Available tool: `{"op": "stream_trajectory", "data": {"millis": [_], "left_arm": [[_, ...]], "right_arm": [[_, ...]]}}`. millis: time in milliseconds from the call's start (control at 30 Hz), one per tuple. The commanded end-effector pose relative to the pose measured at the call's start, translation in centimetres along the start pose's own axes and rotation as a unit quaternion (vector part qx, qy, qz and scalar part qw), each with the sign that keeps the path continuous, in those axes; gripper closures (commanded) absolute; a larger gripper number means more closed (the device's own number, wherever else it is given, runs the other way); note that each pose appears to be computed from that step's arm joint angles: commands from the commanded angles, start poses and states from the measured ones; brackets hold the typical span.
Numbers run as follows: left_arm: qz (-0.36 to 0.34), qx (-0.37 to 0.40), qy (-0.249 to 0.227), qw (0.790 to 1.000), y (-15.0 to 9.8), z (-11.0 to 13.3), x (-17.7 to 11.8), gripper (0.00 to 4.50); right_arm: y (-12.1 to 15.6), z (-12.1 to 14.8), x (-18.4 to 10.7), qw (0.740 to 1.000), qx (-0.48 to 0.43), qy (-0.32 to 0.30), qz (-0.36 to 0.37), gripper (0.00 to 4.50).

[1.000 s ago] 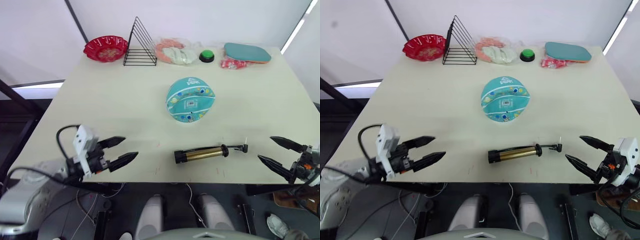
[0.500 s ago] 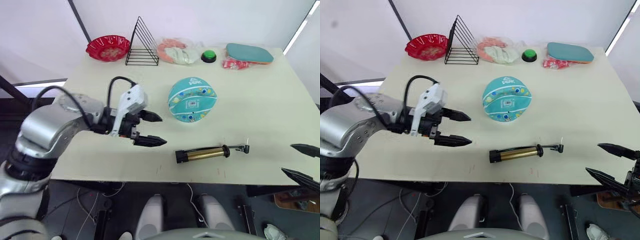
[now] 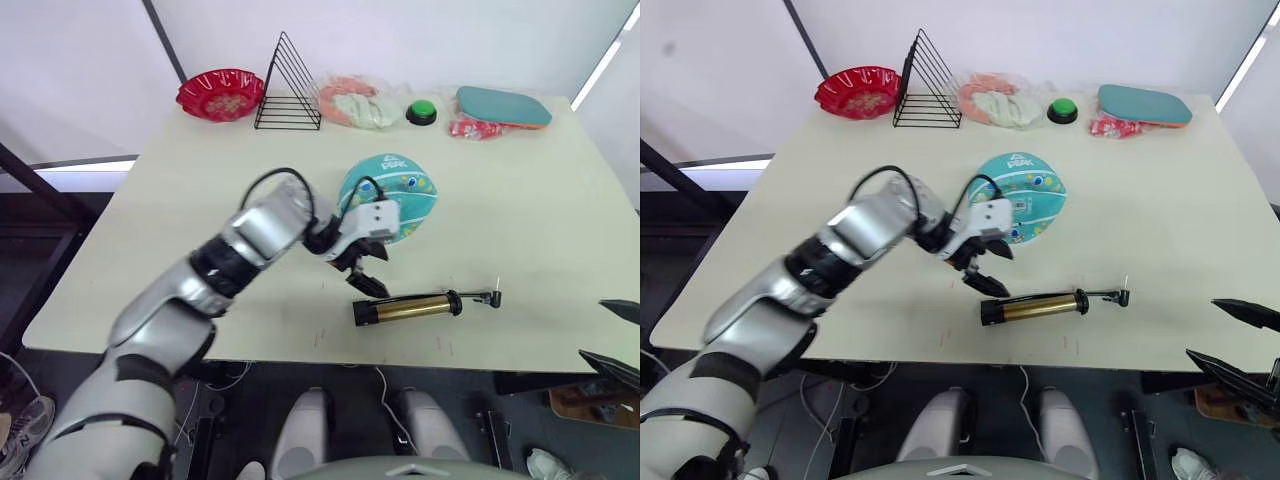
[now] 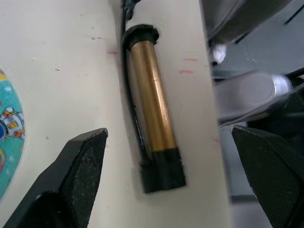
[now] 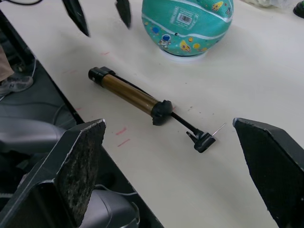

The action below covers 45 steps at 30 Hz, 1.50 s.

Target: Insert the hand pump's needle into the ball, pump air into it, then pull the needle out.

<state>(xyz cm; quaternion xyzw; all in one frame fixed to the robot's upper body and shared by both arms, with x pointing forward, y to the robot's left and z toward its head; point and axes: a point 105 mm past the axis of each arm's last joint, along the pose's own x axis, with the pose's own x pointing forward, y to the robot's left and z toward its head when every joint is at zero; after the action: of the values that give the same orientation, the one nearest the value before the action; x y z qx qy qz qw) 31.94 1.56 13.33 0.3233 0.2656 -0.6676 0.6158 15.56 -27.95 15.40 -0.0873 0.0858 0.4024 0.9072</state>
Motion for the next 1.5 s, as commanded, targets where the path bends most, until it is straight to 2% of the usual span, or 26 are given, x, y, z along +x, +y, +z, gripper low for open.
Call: {"op": "stream_trajectory", "data": {"millis": [33,67,433,767,1167,1200,1267,1367,1500], "left_arm": [[0.008,0.049,0.018,0.999,1.0,0.8,1.2,1.90],[0.006,0.051,0.014,0.999,1.2,1.2,1.8,2.33],[0.018,0.071,0.041,0.996,2.9,2.0,7.7,2.33],[0.012,0.079,0.045,0.996,2.3,2.9,10.7,2.33],[0.050,0.086,0.057,0.993,2.2,3.6,13.3,2.33],[0.051,0.086,0.056,0.993,2.1,3.6,13.4,2.76],[0.043,0.076,0.050,0.995,1.8,3.6,13.8,3.07],[0.034,0.067,0.048,0.996,1.5,3.1,14.0,4.48],[0.028,0.050,0.019,0.998,1.8,3.5,13.3,4.48]], "right_arm": [[0.4,0.5,0.3,1.000,-0.016,-0.005,0.002,0.00],[0.4,0.4,0.3,1.000,-0.015,-0.005,0.001,0.00],[0.5,0.0,1.3,1.000,-0.019,-0.016,-0.009,0.00],[0.6,-0.4,1.6,0.999,-0.020,-0.017,-0.018,0.00],[1.0,-0.5,2.3,1.000,-0.016,-0.016,-0.017,0.00],[1.0,-0.5,2.3,1.000,-0.016,-0.015,-0.017,0.00],[1.0,-0.5,2.4,1.000,-0.016,-0.015,-0.016,0.00],[1.0,-0.5,2.5,1.000,-0.016,-0.014,-0.016,0.00],[1.0,-0.5,2.6,1.000,-0.013,-0.013,-0.019,0.00]]}}
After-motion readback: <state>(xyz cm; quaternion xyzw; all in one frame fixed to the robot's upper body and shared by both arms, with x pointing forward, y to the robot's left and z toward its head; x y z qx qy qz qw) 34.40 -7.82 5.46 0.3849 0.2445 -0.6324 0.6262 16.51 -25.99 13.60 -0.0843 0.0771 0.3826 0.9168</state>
